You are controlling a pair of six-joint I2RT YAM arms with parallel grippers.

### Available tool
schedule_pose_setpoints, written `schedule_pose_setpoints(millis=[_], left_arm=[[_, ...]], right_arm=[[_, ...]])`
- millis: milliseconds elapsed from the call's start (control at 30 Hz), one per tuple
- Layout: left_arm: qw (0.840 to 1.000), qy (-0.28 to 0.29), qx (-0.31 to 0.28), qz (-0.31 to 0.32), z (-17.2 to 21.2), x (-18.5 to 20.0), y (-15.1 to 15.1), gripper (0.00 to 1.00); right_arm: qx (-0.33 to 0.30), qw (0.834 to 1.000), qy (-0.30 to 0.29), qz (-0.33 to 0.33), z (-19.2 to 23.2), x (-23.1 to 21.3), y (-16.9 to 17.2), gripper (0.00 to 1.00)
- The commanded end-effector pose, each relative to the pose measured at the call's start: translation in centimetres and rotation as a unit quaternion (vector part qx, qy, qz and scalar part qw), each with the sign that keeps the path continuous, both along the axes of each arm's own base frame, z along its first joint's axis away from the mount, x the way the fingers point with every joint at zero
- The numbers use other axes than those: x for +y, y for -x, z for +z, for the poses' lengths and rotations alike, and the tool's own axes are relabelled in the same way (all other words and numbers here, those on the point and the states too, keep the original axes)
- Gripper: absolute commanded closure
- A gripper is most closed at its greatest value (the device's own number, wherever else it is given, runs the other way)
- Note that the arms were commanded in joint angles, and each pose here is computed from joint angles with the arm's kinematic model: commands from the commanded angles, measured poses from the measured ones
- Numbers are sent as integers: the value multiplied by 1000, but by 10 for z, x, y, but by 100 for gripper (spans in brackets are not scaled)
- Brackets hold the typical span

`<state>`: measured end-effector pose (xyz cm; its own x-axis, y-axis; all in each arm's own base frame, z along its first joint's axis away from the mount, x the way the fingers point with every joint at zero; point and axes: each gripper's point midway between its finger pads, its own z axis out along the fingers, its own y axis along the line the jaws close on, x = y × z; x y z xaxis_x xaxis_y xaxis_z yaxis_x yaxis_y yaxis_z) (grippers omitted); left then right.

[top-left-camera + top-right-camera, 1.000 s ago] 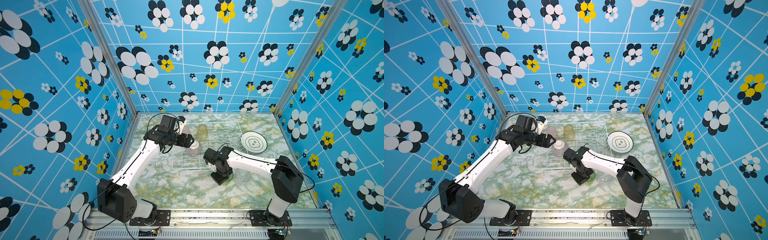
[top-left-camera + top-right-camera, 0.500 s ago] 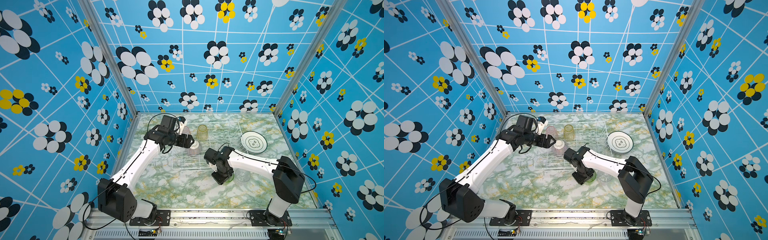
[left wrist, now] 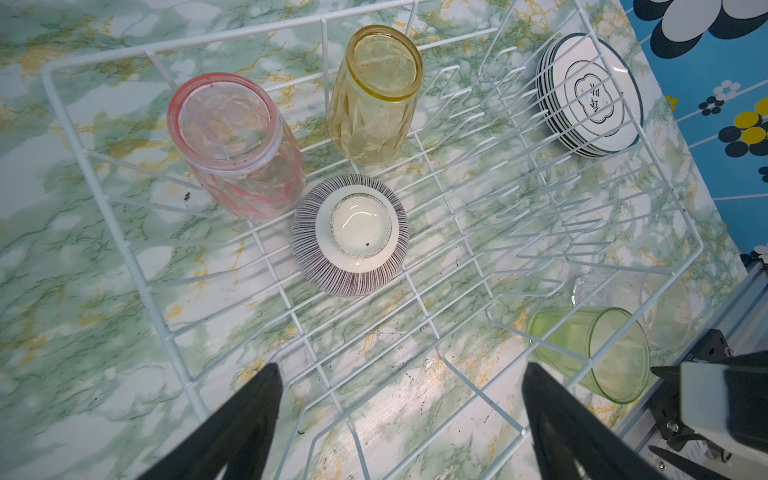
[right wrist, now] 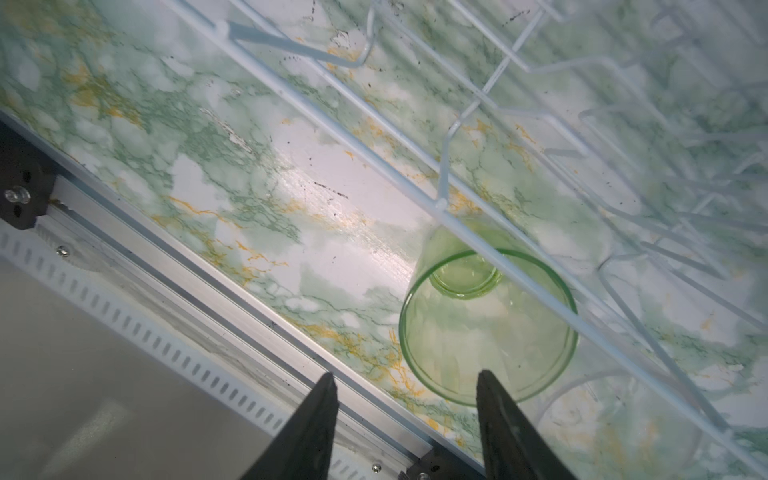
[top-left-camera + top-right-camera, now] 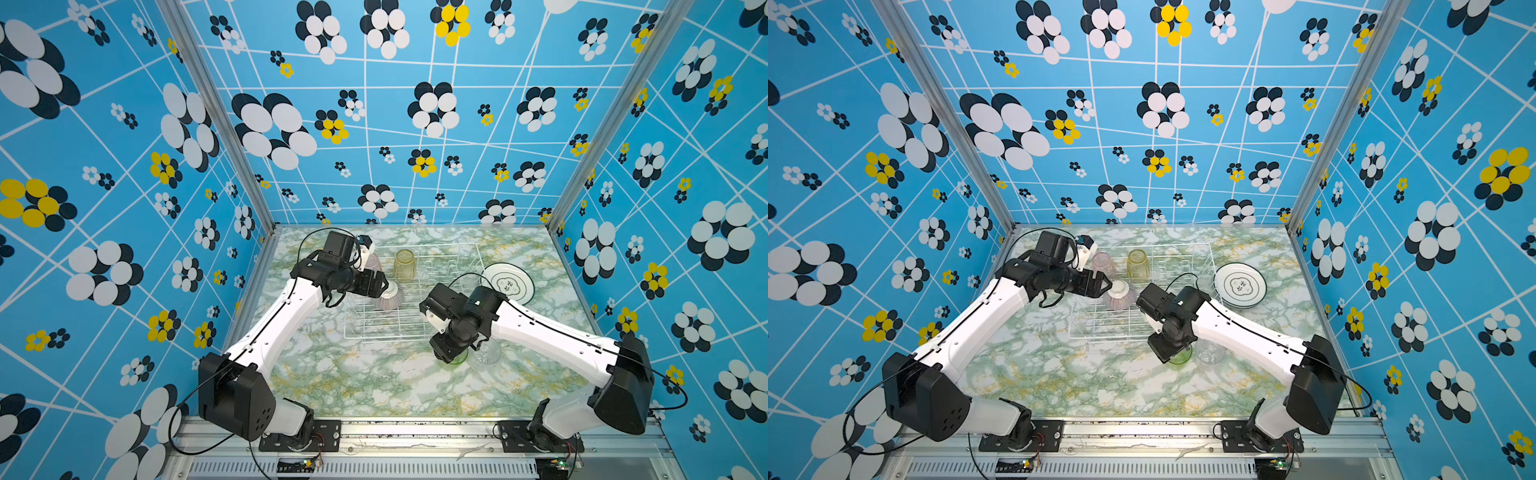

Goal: Unload the mixed dishes from the dish rack
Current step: 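Open the right gripper and raise it while the left gripper moves over the yellow glass, then lower the left gripper and close it on the yellow glass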

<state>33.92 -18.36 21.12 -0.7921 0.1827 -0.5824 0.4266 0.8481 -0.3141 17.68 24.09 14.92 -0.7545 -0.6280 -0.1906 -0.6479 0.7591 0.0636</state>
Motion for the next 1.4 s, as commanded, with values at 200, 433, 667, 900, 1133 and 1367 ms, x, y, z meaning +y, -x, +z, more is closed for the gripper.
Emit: schedule_pose_setpoints(millis=[200,433,667,900,1133,1367], left_arm=[[998,-58,-3,-3,-12,-2,-7,8],[998,-64,2,-19,-21,-20,-27,8],[997,-64,6,-29,-36,-39,-57,7],[998,-61,-14,-10,-49,-53,-98,7],[999,-48,-14,6,-64,-71,-133,8],[998,-57,-29,17,-77,-84,-157,8]], right_arm=[[-66,996,-54,-37,48,-13,-19,39],[-162,968,-154,-115,91,-25,-63,29],[-211,947,-190,-153,116,-42,-89,27],[-229,938,-197,-168,123,-54,-101,24],[-235,935,-200,-175,124,-60,-113,23],[-231,933,-207,-182,121,-65,-124,23]])
